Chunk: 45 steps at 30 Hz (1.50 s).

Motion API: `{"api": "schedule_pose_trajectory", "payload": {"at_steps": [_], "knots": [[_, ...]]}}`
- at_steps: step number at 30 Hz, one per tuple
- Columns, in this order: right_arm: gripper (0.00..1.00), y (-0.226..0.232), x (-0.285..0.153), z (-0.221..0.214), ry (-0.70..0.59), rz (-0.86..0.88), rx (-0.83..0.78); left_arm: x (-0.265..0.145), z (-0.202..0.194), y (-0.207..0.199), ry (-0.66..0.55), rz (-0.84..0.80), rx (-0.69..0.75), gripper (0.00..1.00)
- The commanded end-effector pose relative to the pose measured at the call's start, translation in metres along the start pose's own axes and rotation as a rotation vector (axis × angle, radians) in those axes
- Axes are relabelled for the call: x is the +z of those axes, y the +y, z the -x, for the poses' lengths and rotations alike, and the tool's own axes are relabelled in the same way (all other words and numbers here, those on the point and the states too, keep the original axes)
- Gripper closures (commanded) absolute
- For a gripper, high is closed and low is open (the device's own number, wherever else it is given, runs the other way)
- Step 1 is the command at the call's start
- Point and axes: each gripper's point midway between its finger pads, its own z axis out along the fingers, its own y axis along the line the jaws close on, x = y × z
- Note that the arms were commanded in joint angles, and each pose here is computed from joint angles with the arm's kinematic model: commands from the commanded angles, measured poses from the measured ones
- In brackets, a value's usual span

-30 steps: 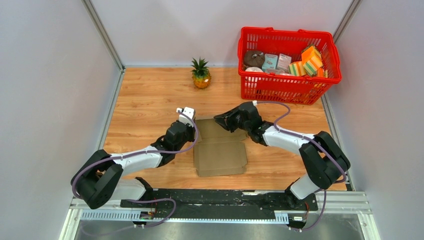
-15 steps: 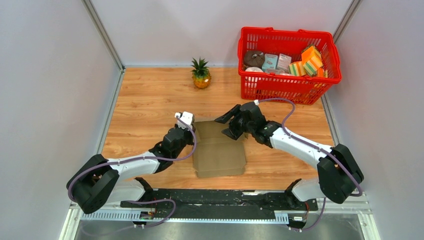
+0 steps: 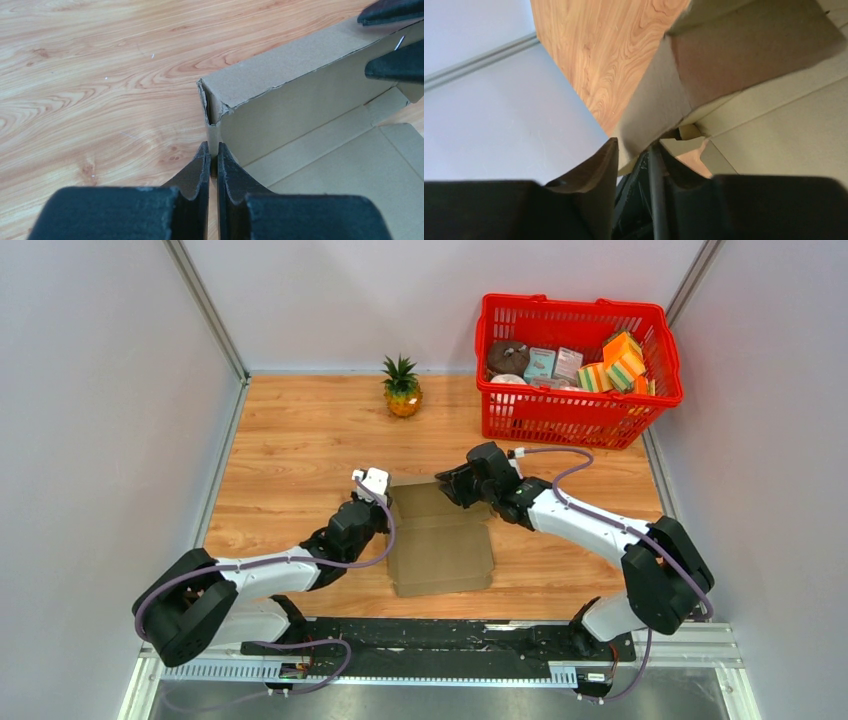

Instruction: Fold the paper box

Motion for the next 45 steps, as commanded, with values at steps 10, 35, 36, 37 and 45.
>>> {"api": "schedule_pose_trajectory", "payload": {"at_steps": [10, 35, 36, 37, 45], "knots": [[1.0, 0.04, 0.005, -0.001, -0.002, 0.193, 0.069, -0.01, 0.009, 0.0, -0.054, -0.013, -0.043, 0.76], [1.0, 0.016, -0.014, -0.005, 0.065, 0.374, 0.052, -0.008, -0.01, -0.007, -0.034, -0.043, -0.106, 0.57], [1.0, 0.016, -0.014, -0.005, 0.067, 0.375, 0.053, -0.006, -0.01, -0.008, -0.035, -0.045, -0.11, 0.59], [1.0, 0.017, -0.015, -0.006, 0.07, 0.376, 0.059, -0.004, -0.009, -0.008, -0.036, -0.033, -0.12, 0.6], [1.0, 0.023, -0.022, -0.011, 0.071, 0.366, 0.068, 0.007, -0.009, 0.007, -0.055, 0.146, -0.167, 0.6]]}}
